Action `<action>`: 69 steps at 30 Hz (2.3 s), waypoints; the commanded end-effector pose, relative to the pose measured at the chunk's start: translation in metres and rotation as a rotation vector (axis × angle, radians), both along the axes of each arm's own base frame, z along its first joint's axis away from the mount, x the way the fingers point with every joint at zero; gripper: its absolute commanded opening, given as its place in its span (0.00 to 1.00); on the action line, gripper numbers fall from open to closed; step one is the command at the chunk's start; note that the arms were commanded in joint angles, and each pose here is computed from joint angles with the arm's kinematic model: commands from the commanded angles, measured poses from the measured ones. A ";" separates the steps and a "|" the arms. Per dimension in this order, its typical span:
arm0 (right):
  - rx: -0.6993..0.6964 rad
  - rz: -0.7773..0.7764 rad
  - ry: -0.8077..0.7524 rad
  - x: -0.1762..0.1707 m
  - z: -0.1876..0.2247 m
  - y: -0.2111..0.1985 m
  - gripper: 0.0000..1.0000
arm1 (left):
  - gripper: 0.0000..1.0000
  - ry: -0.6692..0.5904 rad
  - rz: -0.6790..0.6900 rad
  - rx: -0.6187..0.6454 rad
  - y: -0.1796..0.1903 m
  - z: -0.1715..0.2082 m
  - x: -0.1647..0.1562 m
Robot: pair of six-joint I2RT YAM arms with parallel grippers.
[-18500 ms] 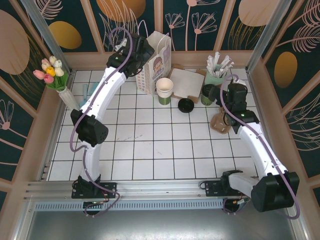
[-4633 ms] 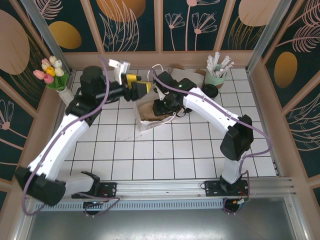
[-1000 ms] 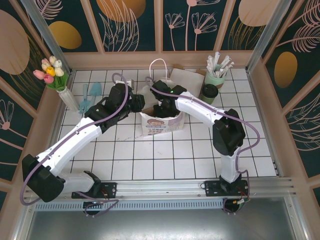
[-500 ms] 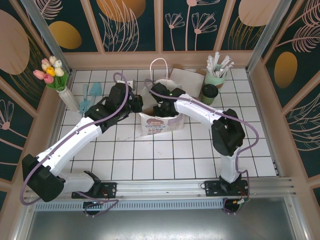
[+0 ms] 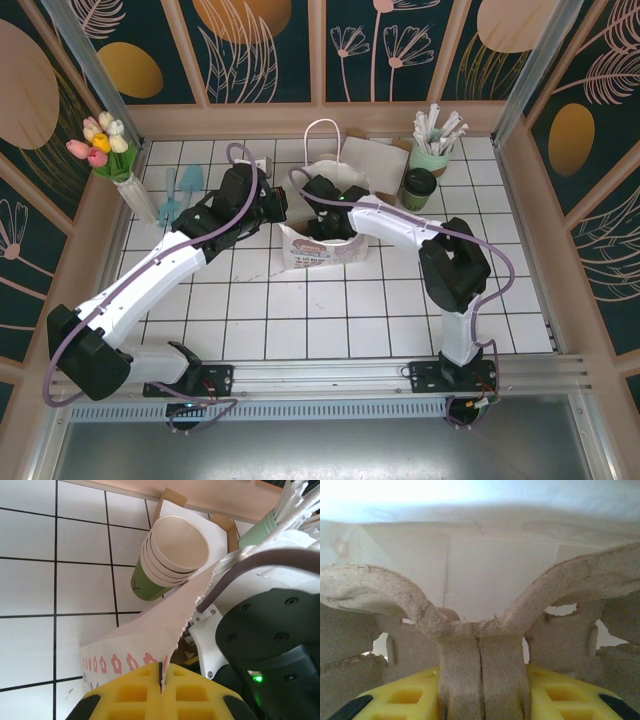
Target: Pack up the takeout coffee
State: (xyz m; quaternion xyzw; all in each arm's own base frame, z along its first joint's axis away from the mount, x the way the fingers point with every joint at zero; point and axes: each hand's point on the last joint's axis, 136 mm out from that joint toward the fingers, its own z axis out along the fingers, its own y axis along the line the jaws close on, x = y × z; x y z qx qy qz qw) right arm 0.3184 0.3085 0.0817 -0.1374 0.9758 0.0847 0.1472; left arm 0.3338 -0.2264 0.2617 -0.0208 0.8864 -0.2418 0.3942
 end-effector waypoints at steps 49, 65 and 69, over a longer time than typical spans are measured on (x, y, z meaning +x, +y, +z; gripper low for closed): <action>0.013 -0.104 -0.039 -0.004 -0.039 0.000 0.44 | 0.00 -0.037 0.096 -0.117 0.015 0.023 -0.005; 0.138 0.009 -0.103 0.003 0.027 0.027 0.75 | 0.00 -0.032 0.055 -0.052 0.011 0.013 -0.002; 0.183 0.096 -0.133 0.001 0.056 0.034 0.79 | 0.00 -0.019 0.041 -0.030 0.010 0.010 -0.002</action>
